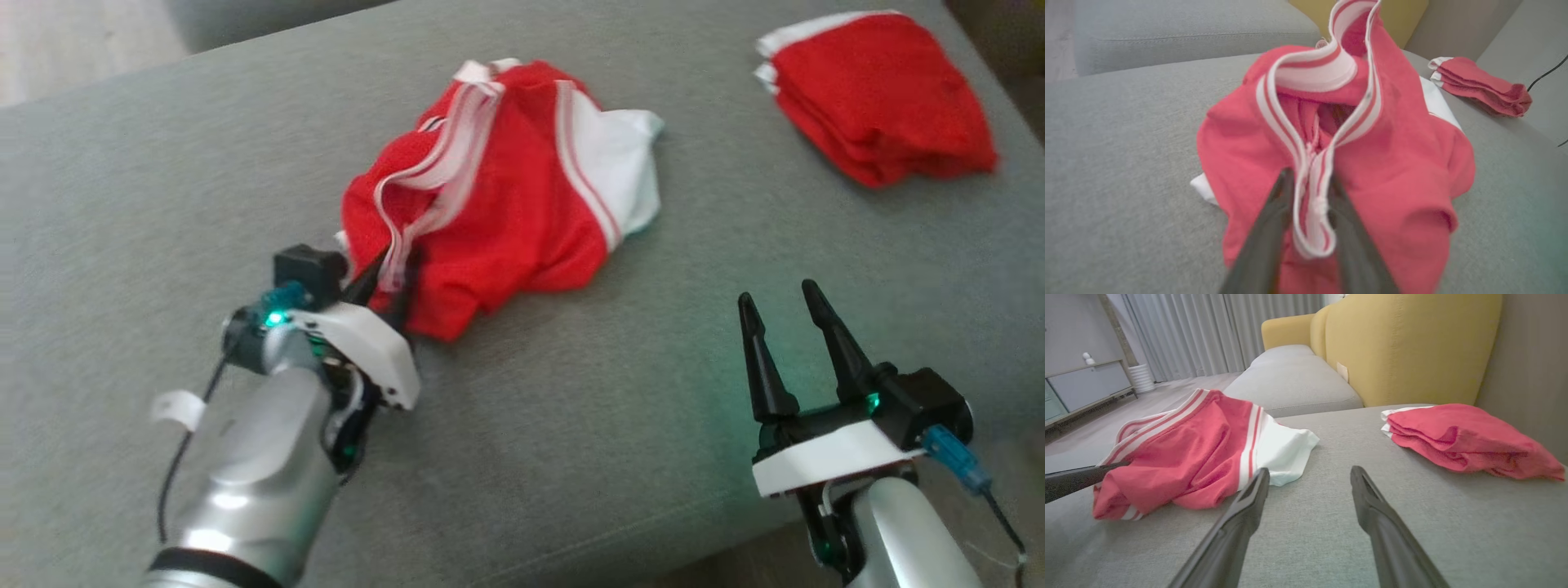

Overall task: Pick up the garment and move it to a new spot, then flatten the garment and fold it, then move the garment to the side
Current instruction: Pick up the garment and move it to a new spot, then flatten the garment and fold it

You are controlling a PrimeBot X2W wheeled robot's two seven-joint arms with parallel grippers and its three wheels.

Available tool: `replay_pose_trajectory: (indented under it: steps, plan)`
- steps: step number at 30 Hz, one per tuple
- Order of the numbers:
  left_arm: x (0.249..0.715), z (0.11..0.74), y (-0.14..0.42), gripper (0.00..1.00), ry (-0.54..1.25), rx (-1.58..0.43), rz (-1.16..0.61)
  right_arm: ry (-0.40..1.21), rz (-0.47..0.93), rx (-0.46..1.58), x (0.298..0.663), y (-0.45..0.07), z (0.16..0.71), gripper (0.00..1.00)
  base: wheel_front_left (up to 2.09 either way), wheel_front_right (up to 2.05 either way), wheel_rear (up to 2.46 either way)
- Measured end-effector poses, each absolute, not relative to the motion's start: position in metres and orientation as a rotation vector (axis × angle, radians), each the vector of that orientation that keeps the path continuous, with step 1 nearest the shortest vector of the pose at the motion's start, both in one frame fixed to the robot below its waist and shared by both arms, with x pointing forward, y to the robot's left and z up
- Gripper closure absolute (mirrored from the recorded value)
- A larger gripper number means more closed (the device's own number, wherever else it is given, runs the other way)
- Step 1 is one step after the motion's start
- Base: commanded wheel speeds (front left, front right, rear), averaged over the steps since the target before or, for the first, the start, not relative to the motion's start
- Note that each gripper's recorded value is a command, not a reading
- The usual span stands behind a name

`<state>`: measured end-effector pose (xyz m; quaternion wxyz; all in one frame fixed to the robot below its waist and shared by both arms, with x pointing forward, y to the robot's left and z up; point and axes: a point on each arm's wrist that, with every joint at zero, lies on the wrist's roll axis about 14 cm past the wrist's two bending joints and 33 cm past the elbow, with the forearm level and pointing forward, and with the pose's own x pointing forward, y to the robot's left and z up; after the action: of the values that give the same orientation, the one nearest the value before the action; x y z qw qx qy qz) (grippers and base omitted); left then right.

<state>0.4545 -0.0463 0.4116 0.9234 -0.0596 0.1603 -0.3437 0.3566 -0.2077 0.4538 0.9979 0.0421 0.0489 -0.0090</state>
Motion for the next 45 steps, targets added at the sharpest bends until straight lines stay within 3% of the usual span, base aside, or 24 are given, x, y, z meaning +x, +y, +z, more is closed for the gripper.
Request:
replay_pose_trajectory:
  steps: [9, 25, 33, 45]
  plan:
    - [0.431, 0.465, -0.009, 0.0, 0.14, -0.166, -0.553, 0.085, 0.114, 0.101, 0.355, -0.165, 0.457, 0.0, 0.0, 0.0, 0.0]
    - [0.318, 0.527, 0.156, 0.0, -0.14, -0.13, -0.032, 0.003, 0.269, 0.108, 0.33, -0.114, 0.482, 0.0, 0.0, 0.0, 0.0]
    - [0.272, 0.497, 0.17, 0.0, -0.062, -0.019, 0.019, -0.034, 0.274, 0.116, 0.319, -0.111, 0.492, 0.0, 0.0, 0.0, 0.0]
    - [0.264, 0.5, 0.173, 0.0, -0.079, 0.036, 0.051, -0.011, 0.28, 0.126, 0.311, -0.107, 0.484, 0.0, 0.0, 0.0, 0.0]
